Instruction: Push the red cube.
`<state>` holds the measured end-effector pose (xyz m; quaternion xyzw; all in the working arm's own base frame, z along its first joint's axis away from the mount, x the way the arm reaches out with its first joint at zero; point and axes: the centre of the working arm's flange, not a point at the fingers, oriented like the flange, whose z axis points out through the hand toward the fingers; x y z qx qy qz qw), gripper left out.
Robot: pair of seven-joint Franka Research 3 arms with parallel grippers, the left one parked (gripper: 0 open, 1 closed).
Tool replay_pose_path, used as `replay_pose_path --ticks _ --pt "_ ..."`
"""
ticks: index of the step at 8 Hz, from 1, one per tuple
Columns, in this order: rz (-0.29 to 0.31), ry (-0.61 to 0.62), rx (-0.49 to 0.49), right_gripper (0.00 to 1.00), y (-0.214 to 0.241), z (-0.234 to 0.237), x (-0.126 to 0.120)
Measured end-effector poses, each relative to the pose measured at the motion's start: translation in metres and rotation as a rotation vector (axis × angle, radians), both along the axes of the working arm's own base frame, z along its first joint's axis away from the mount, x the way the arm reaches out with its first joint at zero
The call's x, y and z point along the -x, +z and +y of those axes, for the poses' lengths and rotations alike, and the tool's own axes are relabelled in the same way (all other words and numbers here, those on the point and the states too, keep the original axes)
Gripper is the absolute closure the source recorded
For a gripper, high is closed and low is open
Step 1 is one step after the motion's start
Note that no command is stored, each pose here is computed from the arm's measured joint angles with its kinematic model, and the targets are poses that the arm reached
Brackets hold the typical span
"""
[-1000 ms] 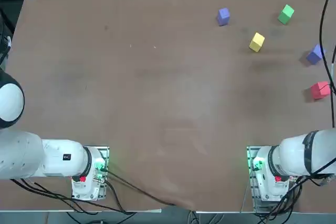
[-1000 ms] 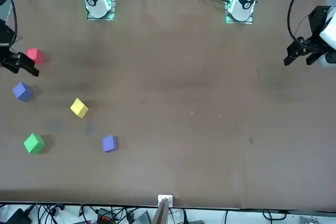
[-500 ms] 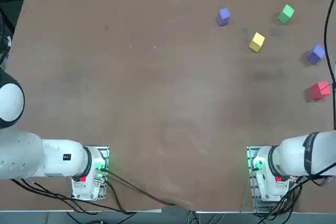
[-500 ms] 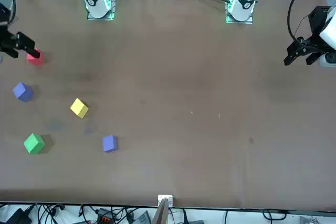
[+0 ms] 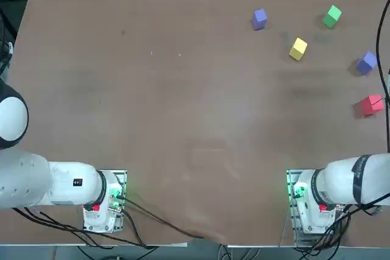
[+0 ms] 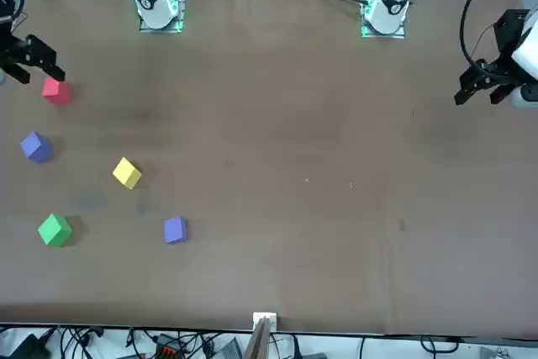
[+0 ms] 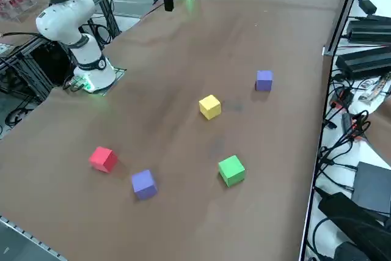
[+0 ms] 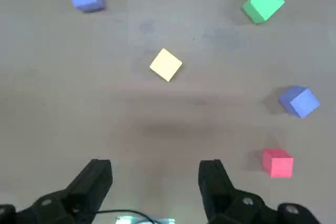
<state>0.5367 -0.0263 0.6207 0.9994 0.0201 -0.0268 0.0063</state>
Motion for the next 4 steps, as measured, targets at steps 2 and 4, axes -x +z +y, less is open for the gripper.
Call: replay_pose_path --ticks 2,4 --pt "-0.020 -0.026 0.002 0.00 0.0006 0.0088 -0.0027" --pt "-0.024 -0.025 0.003 0.00 0.0010 0.0108 -0.0032"
